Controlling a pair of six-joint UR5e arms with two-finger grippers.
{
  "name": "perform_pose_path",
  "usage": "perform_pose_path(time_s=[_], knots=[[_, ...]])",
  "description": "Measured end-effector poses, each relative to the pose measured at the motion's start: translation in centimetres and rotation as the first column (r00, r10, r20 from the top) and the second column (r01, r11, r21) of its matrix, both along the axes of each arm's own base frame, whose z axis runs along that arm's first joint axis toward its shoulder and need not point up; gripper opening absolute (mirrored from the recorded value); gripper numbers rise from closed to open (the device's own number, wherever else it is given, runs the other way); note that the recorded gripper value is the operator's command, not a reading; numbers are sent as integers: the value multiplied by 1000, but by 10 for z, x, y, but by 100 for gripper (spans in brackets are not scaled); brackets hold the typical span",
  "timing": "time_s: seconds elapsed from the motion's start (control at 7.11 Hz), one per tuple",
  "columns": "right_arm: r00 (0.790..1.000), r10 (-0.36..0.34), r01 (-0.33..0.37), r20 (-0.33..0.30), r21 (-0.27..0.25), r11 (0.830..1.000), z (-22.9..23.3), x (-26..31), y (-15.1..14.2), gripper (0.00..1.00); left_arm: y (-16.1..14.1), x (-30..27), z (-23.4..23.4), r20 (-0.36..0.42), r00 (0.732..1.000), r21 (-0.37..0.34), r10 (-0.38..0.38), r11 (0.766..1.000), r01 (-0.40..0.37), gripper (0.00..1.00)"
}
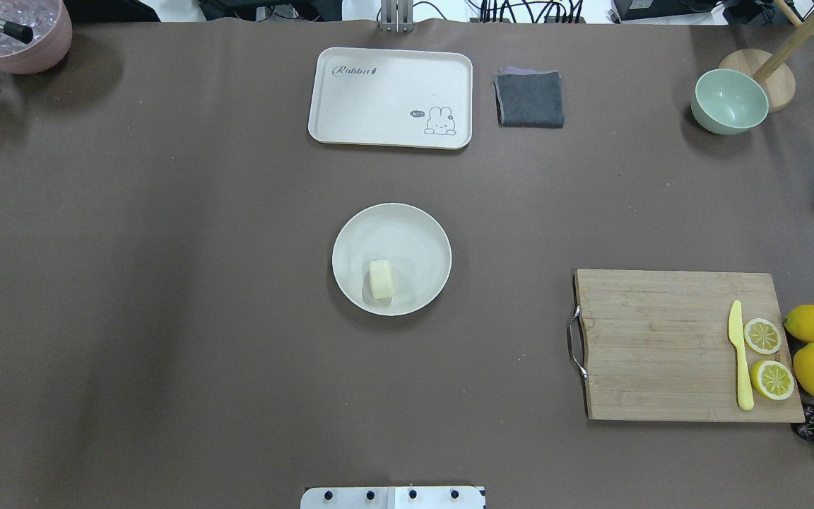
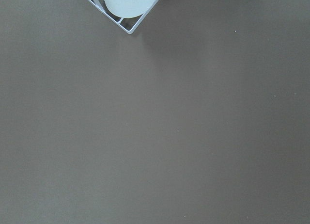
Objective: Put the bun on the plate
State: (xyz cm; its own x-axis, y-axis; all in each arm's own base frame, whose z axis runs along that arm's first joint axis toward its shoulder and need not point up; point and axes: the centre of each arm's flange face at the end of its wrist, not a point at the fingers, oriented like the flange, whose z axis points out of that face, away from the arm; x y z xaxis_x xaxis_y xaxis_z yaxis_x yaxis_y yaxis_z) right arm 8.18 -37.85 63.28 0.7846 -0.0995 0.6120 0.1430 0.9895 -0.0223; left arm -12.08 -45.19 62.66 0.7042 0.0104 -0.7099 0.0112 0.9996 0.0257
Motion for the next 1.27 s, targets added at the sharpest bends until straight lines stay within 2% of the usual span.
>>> perform_pose_path(time_s=[1.27], knots=[[1000, 5, -5, -17, 1, 1000, 1, 4, 1, 100, 5, 2, 1, -11, 1000, 3, 3, 1000, -3, 98]])
